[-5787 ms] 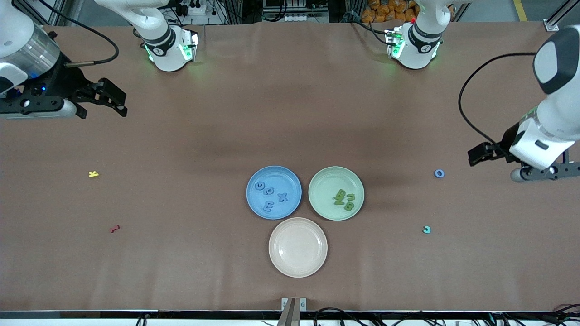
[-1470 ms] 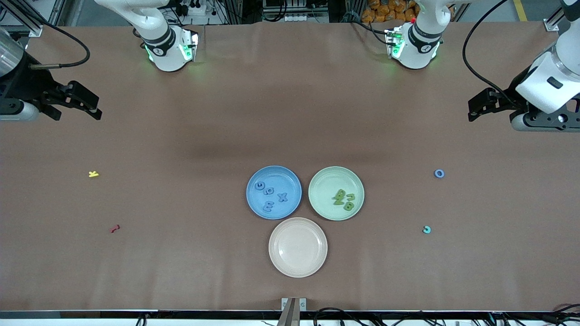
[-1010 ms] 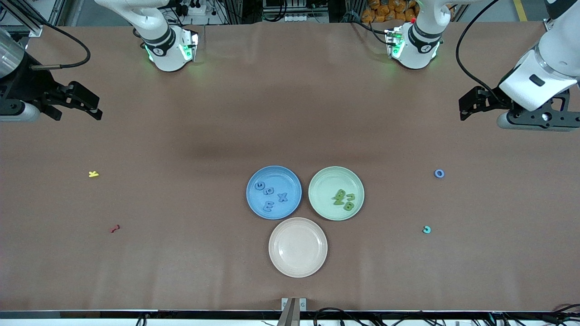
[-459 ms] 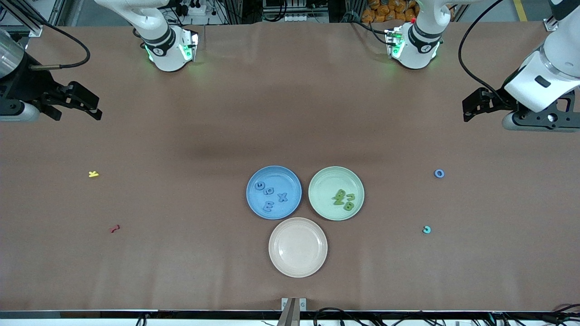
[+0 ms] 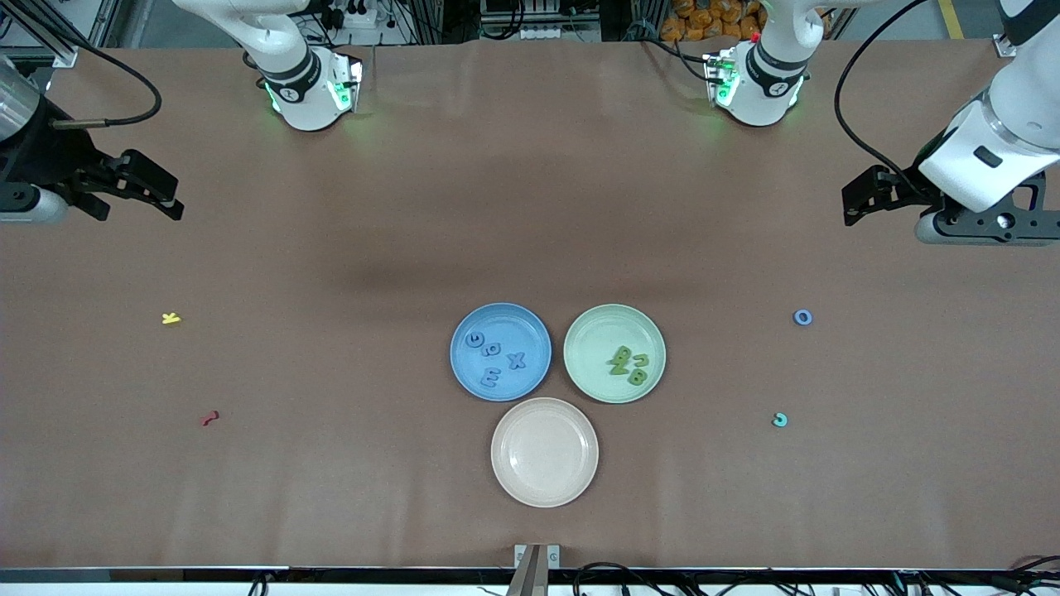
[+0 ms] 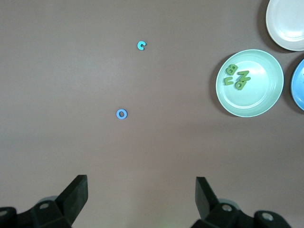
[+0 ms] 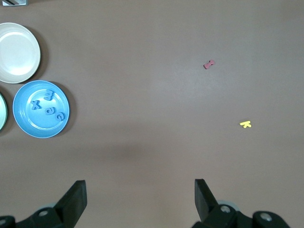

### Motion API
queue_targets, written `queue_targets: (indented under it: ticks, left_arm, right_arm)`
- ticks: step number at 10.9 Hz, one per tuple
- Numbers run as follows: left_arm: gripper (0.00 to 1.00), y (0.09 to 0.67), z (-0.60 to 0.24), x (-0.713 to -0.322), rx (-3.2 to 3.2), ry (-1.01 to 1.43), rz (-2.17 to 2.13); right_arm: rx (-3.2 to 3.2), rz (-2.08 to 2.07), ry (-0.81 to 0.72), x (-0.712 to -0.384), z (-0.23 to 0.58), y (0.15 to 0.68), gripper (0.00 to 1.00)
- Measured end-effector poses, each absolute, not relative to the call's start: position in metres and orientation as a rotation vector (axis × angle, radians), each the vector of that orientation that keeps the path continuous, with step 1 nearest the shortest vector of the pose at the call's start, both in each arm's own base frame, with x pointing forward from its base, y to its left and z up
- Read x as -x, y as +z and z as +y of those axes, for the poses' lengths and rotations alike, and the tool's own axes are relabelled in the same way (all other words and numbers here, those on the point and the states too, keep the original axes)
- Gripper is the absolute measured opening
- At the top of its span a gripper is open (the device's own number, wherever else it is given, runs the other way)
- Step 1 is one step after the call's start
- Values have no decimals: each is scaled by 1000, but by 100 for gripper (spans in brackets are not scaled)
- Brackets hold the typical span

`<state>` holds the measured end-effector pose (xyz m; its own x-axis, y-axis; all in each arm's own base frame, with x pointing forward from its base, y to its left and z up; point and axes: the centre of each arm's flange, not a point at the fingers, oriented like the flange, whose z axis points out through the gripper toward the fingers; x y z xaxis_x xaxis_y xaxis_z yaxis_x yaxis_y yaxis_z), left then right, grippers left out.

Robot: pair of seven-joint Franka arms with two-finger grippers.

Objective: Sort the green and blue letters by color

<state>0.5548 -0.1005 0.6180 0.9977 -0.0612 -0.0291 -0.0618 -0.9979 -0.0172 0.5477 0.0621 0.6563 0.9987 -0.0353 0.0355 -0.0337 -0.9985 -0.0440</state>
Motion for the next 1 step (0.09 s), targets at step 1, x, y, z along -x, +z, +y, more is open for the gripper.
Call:
queue_targets:
  ticks: [1]
  left_arm:
    - [100, 617, -101, -555, 3125, 48, 74]
  right_arm:
    - [3097, 54, -56, -548, 62, 656, 100]
